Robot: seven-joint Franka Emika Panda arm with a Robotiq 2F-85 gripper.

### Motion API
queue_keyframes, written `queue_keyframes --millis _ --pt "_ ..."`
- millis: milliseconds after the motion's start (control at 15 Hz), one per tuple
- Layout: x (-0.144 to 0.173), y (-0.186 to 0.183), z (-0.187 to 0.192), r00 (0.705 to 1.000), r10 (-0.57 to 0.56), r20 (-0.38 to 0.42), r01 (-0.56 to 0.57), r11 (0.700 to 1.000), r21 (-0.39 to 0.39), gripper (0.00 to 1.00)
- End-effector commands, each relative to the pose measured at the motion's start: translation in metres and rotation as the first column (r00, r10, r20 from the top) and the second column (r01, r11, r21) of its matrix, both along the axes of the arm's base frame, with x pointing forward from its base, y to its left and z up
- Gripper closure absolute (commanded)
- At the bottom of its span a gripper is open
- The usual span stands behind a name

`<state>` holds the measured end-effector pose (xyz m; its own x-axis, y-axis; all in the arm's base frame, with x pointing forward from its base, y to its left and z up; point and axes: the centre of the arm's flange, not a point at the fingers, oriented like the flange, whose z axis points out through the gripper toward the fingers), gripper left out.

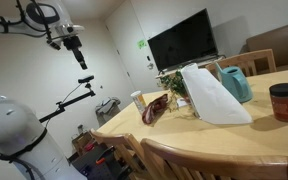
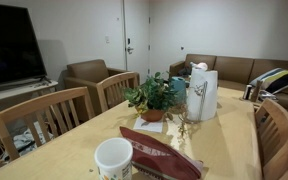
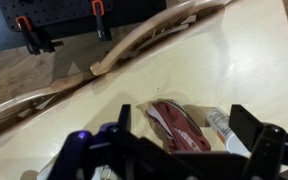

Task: Place the towel over the white container on the left

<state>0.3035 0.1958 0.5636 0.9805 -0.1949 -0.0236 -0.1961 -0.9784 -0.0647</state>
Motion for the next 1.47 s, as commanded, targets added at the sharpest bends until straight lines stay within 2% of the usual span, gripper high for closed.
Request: queue_keyframes --millis 0,133,200,267,400,733,867,1000,1200,1267,1400 --pt "0.0 0.0 0.0 1.0 0.0 0.0 0.0 1.0 0.0 0.0" --pt "0.0 0.0 0.0 1.0 0.0 0.0 0.0 1.0 0.0 0.0" --pt "0.01 -0.001 0.002 0.998 -0.029 -0.054 0.03 0.999 0.024 0.0" --pt "0.016 -0.002 0.003 0.998 -0.012 -0.058 0.015 0.999 0.047 0.0" --pt "0.032 0.004 0.014 0.998 -0.005 -0.061 0.007 0.999 0.043 0.0" --pt "0.074 0.022 0.069 0.988 0.125 0.094 -0.134 0.986 0.097 0.0" --pt "0.094 0.028 0.087 0.985 0.135 0.107 -0.146 0.984 0.106 0.0" --pt "0.113 0.03 0.095 0.99 0.102 0.101 -0.111 0.991 0.081 0.0" --pt "0.143 0.033 0.087 0.996 0.038 0.085 -0.037 0.999 -0.02 0.0" --pt "0.149 0.033 0.082 0.995 0.046 0.087 -0.042 0.998 -0.044 0.0" --pt "0.156 0.039 0.068 0.979 0.179 0.093 -0.169 0.98 -0.1 0.0"
